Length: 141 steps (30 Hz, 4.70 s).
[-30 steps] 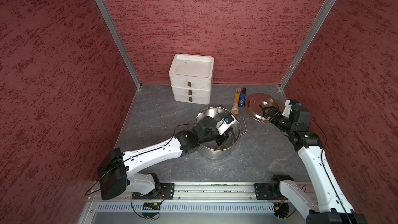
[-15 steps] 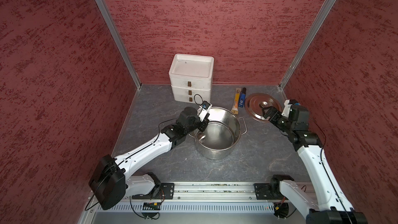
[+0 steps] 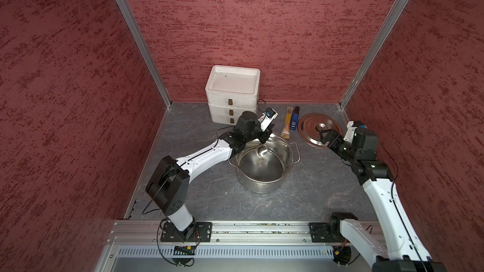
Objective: Stir the soup with a spoon
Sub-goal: Stir the soup in the pan with a stick.
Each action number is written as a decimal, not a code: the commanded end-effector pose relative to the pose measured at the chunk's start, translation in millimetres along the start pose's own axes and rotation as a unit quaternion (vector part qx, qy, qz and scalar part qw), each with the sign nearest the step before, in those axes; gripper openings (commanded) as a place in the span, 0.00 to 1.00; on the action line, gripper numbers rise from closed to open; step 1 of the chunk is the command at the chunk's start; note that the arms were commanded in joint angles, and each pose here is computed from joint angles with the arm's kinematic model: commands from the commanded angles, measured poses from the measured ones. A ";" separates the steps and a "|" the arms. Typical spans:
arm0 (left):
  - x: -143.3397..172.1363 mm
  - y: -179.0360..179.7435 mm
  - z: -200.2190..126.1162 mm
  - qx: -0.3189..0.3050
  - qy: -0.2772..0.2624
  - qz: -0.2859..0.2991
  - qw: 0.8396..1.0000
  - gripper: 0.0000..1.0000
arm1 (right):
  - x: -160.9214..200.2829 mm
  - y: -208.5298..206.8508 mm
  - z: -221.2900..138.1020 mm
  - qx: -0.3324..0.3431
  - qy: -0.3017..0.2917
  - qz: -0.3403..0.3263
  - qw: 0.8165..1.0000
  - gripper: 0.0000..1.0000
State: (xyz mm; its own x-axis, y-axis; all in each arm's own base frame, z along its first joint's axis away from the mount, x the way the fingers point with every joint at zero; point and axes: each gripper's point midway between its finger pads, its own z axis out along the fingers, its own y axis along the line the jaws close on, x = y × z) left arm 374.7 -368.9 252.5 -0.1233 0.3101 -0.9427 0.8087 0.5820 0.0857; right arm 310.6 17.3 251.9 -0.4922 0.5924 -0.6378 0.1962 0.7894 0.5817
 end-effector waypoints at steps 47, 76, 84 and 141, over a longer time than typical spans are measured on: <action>22.3 21.9 -69.7 -0.066 0.026 0.031 0.997 0.00 | -13.2 8.1 2.9 -0.012 -0.014 0.002 1.000 0.97; -23.4 -127.0 -15.2 0.141 -0.048 0.082 0.985 0.00 | -2.0 -1.2 11.4 -0.008 -0.004 0.008 1.000 0.97; -2.4 -149.3 -55.9 0.149 -0.030 0.088 0.985 0.00 | 1.5 -3.6 17.7 -0.009 0.002 0.013 1.000 0.97; -13.1 -151.6 -35.0 0.189 -0.040 0.073 0.978 0.00 | -1.3 -1.9 -2.7 -0.002 -0.013 0.007 1.000 0.97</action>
State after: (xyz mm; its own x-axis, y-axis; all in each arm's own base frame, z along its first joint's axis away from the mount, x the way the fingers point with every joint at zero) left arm 250.4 -442.6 236.9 0.0335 0.3597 -0.9325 0.9722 0.2046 0.1139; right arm 308.0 18.1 253.7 -0.4789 0.6117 -0.6296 0.1972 0.7739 0.6019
